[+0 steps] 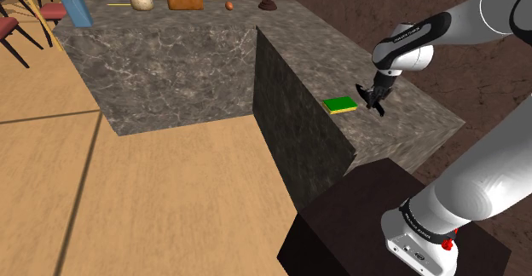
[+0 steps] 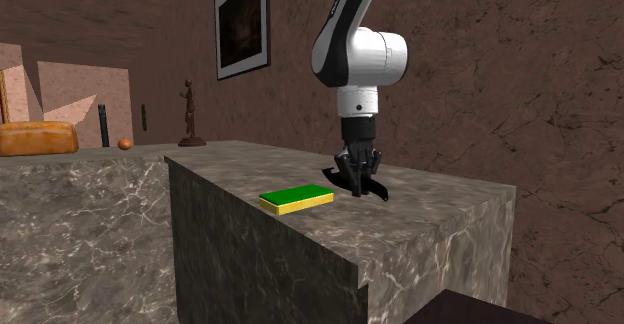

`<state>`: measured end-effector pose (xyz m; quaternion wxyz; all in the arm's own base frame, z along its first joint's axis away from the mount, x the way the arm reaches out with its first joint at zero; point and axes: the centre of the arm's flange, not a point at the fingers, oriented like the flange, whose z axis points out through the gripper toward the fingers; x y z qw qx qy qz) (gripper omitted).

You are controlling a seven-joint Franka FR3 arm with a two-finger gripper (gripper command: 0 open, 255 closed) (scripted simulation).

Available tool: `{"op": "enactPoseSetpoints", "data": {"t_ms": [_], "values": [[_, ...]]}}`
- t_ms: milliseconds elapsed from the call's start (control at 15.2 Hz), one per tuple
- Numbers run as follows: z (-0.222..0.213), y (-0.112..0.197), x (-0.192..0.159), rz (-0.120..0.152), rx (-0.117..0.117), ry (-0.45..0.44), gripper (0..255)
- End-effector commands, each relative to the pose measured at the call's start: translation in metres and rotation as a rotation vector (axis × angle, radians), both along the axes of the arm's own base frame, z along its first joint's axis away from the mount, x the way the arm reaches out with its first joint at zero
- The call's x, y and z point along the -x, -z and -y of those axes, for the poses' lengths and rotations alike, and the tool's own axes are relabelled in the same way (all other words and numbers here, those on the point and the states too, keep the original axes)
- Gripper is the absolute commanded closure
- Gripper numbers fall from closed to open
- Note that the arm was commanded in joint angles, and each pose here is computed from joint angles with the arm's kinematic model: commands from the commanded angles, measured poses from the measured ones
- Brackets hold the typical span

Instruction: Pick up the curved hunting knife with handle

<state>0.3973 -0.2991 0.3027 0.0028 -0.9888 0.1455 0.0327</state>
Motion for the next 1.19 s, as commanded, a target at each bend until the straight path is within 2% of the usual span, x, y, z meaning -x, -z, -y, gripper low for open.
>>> {"op": "enactPoseSetpoints", "data": {"t_ms": [0,132,1122], "values": [[0.005,0.005,0.006,-0.012,0.000,0.012,255],[0.005,0.004,0.004,-0.011,0.001,0.012,255],[0.005,-0.075,0.004,-0.011,0.001,0.012,255]]}}
